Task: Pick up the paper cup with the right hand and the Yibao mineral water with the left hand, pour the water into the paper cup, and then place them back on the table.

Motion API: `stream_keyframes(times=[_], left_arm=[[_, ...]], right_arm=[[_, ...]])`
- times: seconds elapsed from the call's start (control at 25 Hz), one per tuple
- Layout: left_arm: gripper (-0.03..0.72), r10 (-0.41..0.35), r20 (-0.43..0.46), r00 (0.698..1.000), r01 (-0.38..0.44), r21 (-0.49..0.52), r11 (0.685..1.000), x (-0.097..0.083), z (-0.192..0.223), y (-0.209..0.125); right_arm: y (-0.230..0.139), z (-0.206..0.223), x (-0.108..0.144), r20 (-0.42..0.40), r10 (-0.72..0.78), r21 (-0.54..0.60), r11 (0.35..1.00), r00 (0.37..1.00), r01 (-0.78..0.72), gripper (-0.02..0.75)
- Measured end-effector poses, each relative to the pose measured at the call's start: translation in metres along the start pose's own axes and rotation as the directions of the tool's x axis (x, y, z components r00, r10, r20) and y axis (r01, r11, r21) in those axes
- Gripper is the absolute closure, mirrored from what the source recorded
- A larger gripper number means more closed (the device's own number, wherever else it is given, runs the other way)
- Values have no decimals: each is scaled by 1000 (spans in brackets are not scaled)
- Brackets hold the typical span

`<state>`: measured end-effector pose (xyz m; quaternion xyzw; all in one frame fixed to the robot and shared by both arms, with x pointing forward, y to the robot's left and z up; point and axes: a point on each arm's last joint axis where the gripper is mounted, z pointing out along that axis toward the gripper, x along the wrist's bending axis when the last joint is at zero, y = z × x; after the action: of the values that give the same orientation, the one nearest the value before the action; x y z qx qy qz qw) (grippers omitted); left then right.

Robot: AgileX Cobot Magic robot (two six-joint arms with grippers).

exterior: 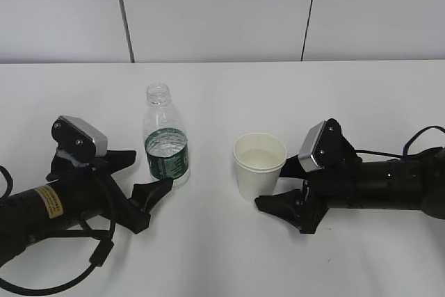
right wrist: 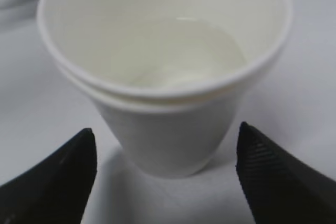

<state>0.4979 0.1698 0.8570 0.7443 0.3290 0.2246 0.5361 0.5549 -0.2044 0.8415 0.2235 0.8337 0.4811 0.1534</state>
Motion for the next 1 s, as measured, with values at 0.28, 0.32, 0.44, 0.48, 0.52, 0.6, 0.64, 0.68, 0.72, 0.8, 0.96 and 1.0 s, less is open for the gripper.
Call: stream_keyframes(times=[0.28,0.32,0.44,0.48,0.52,0.6,0.64,0.68,0.72,0.8,0.96,1.0], left_arm=[[125,-21,-49,999,23,44,999,0,-10,-10],[125,-22,-62,998,25,50,998,0,-12,-11],[125,-36,-117,992,42,55,998,4,-14,-13],[125,-41,-140,989,48,54,997,6,-15,-13],[125,-43,-163,986,52,53,997,8,-15,-13],[125,-40,-226,973,53,52,997,14,-16,-13],[125,-41,-264,964,57,52,997,18,-17,-14],[125,-41,-296,954,59,53,997,20,-18,-14],[125,-47,-336,941,68,52,996,24,-19,-14],[131,-61,-404,913,88,48,995,31,-22,-15],[146,-62,-478,876,98,50,994,42,-27,-17],[146,-64,-490,869,102,50,994,45,-29,-17]], right_arm=[[-9,-22,-7,61,35,44,998,997,-38,104],[-11,-24,-8,71,38,57,997,997,-42,106],[-15,-29,-16,117,58,76,995,991,-67,112],[-17,-30,-18,138,68,78,994,988,-79,113],[-17,-31,-20,158,68,81,993,985,-81,115],[-19,-32,-25,215,76,87,991,974,-97,121],[-19,-33,-28,248,84,90,990,965,-109,122],[-20,-34,-31,279,90,95,988,956,-120,123],[-21,-35,-34,318,109,94,985,942,-146,124],[-22,-38,-40,388,147,90,976,910,-196,126],[-25,-43,-50,518,250,42,948,818,-316,134],[-26,-45,-53,549,272,27,939,790,-342,135]])
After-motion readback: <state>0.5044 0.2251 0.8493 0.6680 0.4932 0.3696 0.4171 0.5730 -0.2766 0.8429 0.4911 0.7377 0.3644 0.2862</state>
